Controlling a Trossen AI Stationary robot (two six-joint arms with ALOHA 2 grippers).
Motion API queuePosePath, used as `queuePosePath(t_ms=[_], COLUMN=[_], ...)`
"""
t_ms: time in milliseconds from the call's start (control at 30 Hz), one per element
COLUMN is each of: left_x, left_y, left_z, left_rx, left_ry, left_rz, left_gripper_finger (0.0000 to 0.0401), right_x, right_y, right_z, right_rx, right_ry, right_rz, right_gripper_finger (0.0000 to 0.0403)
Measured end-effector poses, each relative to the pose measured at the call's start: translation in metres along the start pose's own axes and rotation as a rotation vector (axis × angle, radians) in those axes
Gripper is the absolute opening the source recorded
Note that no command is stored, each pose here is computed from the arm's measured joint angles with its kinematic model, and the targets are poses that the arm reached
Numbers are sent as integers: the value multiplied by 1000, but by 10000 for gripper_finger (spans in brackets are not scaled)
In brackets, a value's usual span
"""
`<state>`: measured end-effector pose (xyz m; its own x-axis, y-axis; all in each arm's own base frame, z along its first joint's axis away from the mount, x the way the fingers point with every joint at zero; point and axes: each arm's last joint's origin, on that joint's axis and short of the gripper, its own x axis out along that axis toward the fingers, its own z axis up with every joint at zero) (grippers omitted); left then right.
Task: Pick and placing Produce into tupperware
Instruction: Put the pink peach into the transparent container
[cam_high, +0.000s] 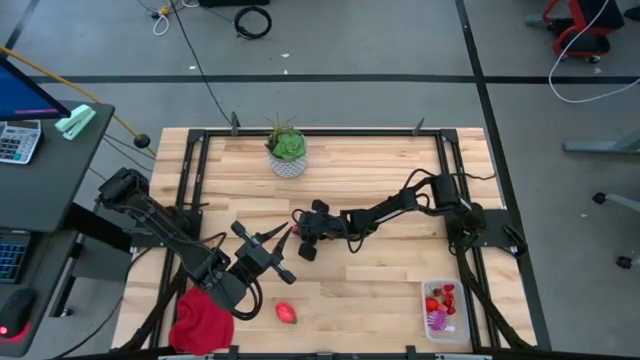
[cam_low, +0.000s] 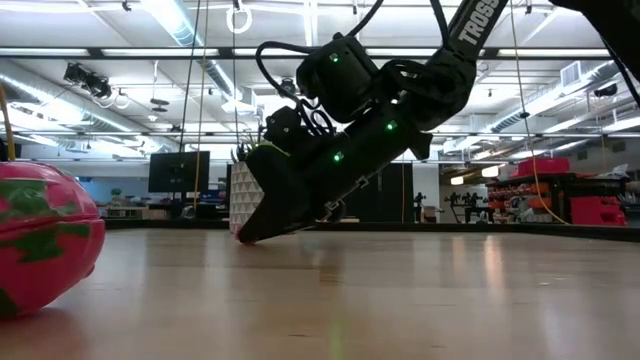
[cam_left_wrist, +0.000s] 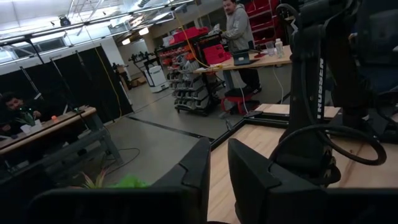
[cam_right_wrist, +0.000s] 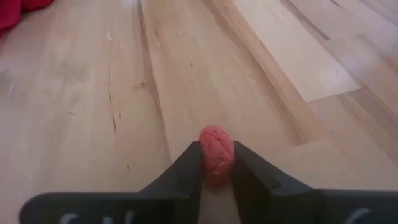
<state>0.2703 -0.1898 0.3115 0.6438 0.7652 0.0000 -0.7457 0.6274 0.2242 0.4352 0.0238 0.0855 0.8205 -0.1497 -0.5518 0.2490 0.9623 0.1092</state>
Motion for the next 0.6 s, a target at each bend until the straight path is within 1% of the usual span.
queuePosePath(t_ms=[133, 267, 333, 433, 600], left_x=[0, 0, 0, 1, 1], left_y=[0, 0, 0, 0, 0], left_z=[0, -1, -1, -1, -1], left_rx=[5, 10, 5, -1, -6], left_ry=[0, 0, 0, 0, 1], left_rz=[0, 0, 0, 1, 2], left_gripper_finger=[58, 59, 62, 63, 58], right_x=[-9, -35, -56, -92, -166], right_y=[2, 6, 12, 28, 68], right_z=[4, 11, 16, 18, 18], right_rx=[7, -15, 1, 28, 0], right_ry=[61, 211, 314, 474, 641], right_rz=[-15, -26, 12, 91, 165], right_gripper_finger=[73, 81, 82, 81, 80])
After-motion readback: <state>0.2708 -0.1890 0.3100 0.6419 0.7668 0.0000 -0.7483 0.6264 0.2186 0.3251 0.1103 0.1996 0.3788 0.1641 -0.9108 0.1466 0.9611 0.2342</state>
